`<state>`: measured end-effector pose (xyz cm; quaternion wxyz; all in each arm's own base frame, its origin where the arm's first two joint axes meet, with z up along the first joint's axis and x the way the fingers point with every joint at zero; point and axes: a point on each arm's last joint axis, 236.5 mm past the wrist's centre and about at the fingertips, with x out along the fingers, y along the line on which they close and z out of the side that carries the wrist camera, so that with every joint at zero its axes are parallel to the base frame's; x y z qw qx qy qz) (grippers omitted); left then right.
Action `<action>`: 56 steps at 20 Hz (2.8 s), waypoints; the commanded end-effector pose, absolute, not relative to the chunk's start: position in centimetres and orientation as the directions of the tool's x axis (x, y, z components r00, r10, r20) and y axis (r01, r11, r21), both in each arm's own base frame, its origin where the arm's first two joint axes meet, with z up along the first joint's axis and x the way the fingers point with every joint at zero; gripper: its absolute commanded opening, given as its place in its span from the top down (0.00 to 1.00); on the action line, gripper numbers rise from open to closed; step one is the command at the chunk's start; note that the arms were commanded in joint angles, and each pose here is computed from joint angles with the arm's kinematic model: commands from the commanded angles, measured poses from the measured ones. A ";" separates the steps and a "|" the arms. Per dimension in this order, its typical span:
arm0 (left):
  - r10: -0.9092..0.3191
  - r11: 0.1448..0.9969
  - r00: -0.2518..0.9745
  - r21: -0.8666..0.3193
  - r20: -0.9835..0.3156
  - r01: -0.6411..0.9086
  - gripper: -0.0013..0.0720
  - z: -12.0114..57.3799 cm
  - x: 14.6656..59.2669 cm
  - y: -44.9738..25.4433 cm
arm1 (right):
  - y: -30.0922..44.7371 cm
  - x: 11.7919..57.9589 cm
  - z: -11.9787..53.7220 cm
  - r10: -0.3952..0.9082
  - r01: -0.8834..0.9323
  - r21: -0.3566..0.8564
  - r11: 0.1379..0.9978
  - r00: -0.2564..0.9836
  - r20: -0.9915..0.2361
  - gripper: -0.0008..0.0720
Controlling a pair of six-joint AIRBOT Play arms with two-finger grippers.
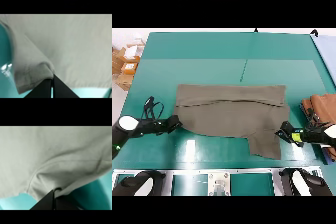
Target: Fold the shirts.
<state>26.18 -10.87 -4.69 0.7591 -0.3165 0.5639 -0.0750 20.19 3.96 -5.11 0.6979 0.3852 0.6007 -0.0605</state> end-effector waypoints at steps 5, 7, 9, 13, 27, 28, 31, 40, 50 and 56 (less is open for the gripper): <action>-0.348 0.905 0.182 -0.380 -0.920 -0.189 0.95 -2.0 23.7 -8.0 | 1.9 16.8 -3.5 0.299 0.553 0.304 0.776 0.101 -0.949 0.96; -0.347 0.905 0.232 -0.389 -0.909 -0.173 0.95 -0.3 25.2 -7.9 | 1.5 18.1 -2.5 0.285 0.542 0.320 0.777 0.151 -0.947 0.96; -0.341 0.899 0.314 -0.405 -0.886 -0.165 0.95 1.7 27.3 -7.8 | 1.1 20.6 -0.5 0.271 0.520 0.364 0.773 0.248 -0.930 0.96; -0.347 0.890 0.429 -0.437 -0.834 -0.129 0.95 4.4 31.2 -7.9 | 1.4 26.2 1.8 0.323 0.455 0.474 0.753 0.371 -0.870 0.96; -0.456 0.826 0.451 -0.554 -0.767 -0.108 0.56 -3.7 49.9 -10.1 | -2.2 46.1 -4.3 0.367 0.464 0.537 0.704 0.410 -0.835 0.53; -0.453 0.824 0.450 -0.554 -0.770 -0.117 0.20 -4.0 50.0 -9.7 | -3.0 46.8 -4.2 0.367 0.467 0.539 0.701 0.411 -0.834 0.52; -0.482 0.807 0.417 -0.576 -0.771 -0.133 0.08 -1.6 49.4 -7.0 | -6.9 47.5 -0.6 0.364 0.409 0.545 0.732 0.441 -0.820 0.41; -0.549 0.781 0.328 -0.612 -0.769 -0.126 0.45 4.0 47.1 -2.6 | -10.7 39.7 -6.1 0.496 0.363 0.561 0.744 0.261 -0.828 0.17; -0.624 0.763 0.283 -0.646 -0.728 0.022 0.93 5.0 47.1 -9.9 | -2.0 40.4 -11.4 0.725 0.205 0.736 0.646 0.140 -0.675 0.15; -0.669 0.744 0.299 -0.609 -0.681 0.276 0.94 5.7 47.5 -20.8 | -1.4 42.5 -9.4 0.709 0.145 0.724 0.675 0.145 -0.690 0.96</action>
